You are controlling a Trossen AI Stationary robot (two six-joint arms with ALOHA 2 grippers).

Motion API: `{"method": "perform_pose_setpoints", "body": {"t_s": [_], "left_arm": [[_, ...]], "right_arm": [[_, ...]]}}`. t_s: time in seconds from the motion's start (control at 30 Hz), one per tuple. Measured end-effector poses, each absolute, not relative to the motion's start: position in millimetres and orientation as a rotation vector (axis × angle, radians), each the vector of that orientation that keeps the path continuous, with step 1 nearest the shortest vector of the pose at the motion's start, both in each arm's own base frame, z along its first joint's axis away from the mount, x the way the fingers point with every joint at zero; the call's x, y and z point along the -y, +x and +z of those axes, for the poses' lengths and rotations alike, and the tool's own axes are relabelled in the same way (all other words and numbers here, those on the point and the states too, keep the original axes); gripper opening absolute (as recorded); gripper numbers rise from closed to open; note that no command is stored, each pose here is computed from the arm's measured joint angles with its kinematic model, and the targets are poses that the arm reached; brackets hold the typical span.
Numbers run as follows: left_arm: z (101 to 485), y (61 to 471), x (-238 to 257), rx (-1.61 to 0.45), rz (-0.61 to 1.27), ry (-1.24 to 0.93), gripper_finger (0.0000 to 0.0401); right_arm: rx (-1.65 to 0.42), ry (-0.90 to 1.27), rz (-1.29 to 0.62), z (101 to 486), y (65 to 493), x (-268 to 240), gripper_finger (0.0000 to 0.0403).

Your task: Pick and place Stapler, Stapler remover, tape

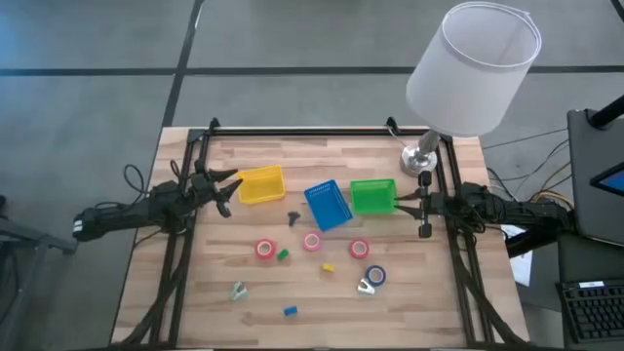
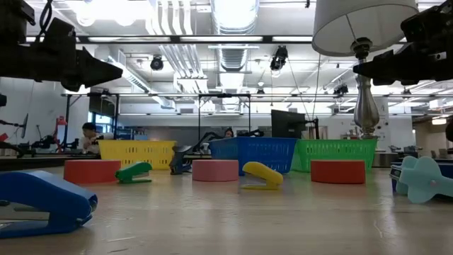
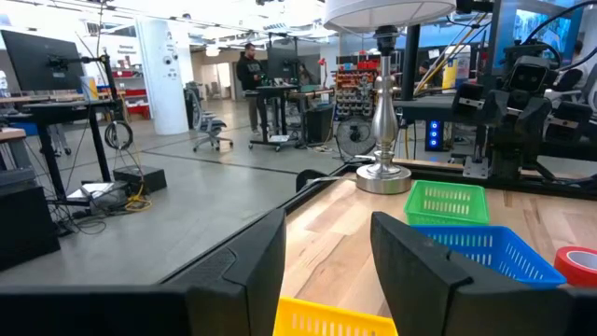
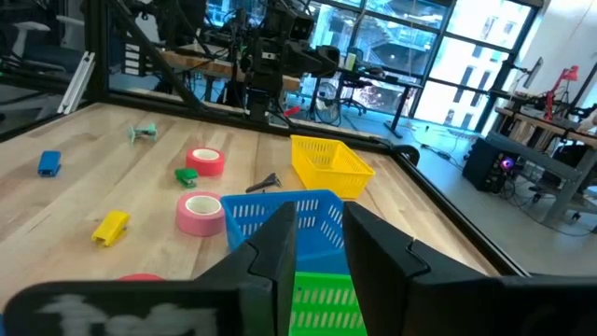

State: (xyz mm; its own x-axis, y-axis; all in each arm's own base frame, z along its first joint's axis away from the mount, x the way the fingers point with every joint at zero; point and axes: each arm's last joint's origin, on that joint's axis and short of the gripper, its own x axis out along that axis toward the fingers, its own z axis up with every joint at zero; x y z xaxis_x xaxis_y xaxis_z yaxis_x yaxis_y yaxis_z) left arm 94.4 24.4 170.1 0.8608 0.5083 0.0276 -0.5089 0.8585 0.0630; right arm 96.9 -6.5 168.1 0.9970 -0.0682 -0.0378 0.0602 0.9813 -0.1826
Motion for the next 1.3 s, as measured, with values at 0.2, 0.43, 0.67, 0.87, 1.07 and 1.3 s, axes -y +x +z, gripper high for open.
{"method": "perform_pose_setpoints", "body": {"t_s": [0.2,0.43,0.67,0.87,1.07,1.3], "left_arm": [[170.0,94.4,-24.4,0.010,0.534,0.069,0.0163],[170.1,94.4,-24.4,0.010,0.534,0.069,0.0163],[170.1,94.4,-24.4,0.010,0.534,0.069,0.0163],[170.0,94.5,-24.4,0.010,0.534,0.069,0.0163],[170.1,94.4,-24.4,0.010,0.534,0.069,0.0163],[170.1,94.4,-24.4,0.010,0.534,0.069,0.0163]], "right_arm": [[-0.044,-0.182,-0.065,168.1,96.9,6.5,0.0079],[-0.044,-0.182,-0.064,168.1,96.9,6.5,0.0068],[-0.044,-0.182,-0.065,168.0,96.9,6.5,0.0077],[-0.045,-0.182,-0.064,167.9,97.0,6.5,0.0085],[-0.045,-0.182,-0.065,168.0,97.0,6.5,0.0089],[-0.045,-0.182,-0.064,167.9,97.0,6.5,0.0078]]}}
